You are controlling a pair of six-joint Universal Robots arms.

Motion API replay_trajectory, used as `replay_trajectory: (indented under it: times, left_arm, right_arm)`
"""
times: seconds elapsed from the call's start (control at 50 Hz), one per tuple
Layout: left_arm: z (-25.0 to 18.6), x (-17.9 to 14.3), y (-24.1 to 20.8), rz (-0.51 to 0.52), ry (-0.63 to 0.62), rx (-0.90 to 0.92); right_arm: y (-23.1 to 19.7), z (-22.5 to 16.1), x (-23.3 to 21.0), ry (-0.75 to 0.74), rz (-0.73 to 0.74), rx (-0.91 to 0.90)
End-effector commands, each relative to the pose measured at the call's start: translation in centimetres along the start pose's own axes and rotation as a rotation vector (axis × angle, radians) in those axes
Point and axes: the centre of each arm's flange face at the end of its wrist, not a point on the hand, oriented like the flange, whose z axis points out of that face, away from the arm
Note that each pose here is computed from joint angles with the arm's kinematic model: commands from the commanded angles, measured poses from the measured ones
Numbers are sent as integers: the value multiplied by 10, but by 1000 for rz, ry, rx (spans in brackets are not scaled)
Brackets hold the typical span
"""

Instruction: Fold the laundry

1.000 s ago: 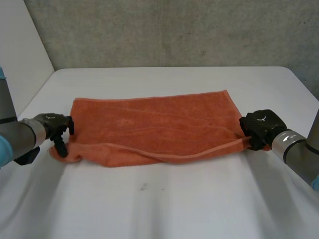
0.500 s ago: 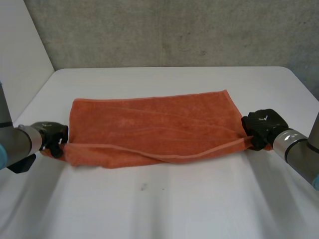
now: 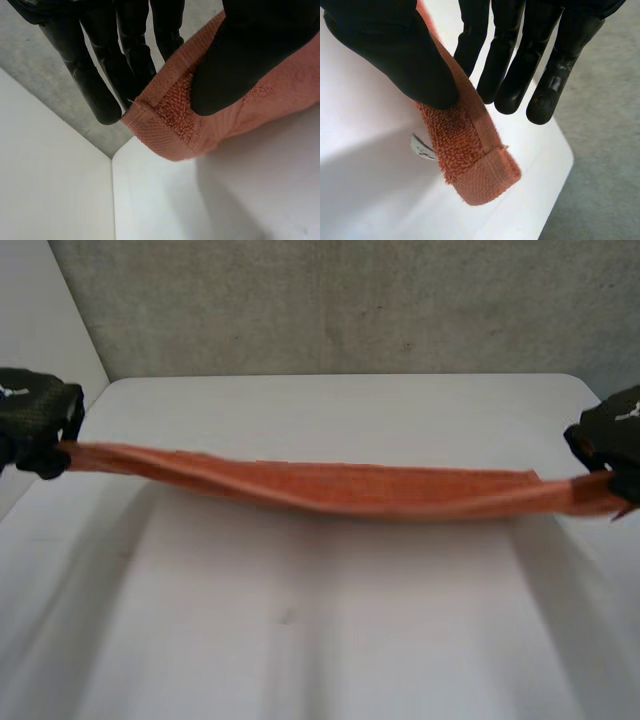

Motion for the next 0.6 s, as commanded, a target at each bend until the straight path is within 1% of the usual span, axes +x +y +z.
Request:
replay_trajectory:
  times: [0.02,0.06,0.08,0.1,0.14,0.16,0.2,0.24,0.28,0.3,0.32,0.34,0.36,0.38,0.4,0.42,0.44,0.46,0.48,0.5,0.52,0.54,0.58,0.6]
  left_arm:
    - [24,32,55,104,128,-156]
    - [34,38,67,103,147,-190]
    - [39,40,73,104,155,-202]
    - [39,40,73,104,155,-203]
    - [61,48,89,102,170,-233]
    - [75,48,90,106,161,-216]
    - [90,48,87,110,148,-186]
    - [110,46,70,120,126,-111]
    - [122,42,52,126,101,-41]
    - [133,35,29,133,57,52]
    - [138,30,16,137,27,110]
    - [141,25,1,138,-4,171]
    - [144,18,-14,135,-40,235]
    - [146,11,-43,134,-100,373]
    - [144,8,-58,130,-130,445]
    - [141,5,-75,124,-161,522]
    - [131,-7,-104,104,-233,664]
    - [125,-13,-117,91,-264,730]
    - [125,-13,-118,91,-264,730]
    - [118,-17,-128,78,-287,788]
    - [108,-26,-144,51,-329,881]
    - [100,-32,-153,20,-353,933]
    - [95,-35,-155,-10,-360,944]
    - [95,-34,-152,-32,-352,934]
  right_arm:
    - [21,31,-20,-103,-32,-74]
    - [35,55,-34,-155,-34,-143]
    - [35,55,-34,-155,-34,-144]
    - [43,70,-40,-165,-46,-193]
    - [46,80,-42,-158,-56,-214]
    - [47,86,-42,-150,-61,-222]
    - [48,104,-39,-118,-75,-226]
    - [43,115,-34,-82,-82,-205]
    - [25,127,-20,-3,-86,-131]
    - [17,130,-13,36,-85,-96]
    - [6,131,-6,78,-82,-54]
    - [-18,132,11,171,-55,45]
    - [-31,131,20,220,-35,103]
    - [-43,130,28,264,-11,162]
    - [-54,128,38,313,17,221]
    - [-76,122,55,405,72,351]
    - [-86,116,64,448,97,415]
    - [-96,108,74,494,124,479]
    - [-107,96,83,539,146,544]
    - [-120,69,103,618,181,655]
    - [-121,69,103,619,181,656]
    - [-126,58,106,638,187,703]
    - [-138,22,110,691,213,844]
    - [-137,19,109,695,213,859]
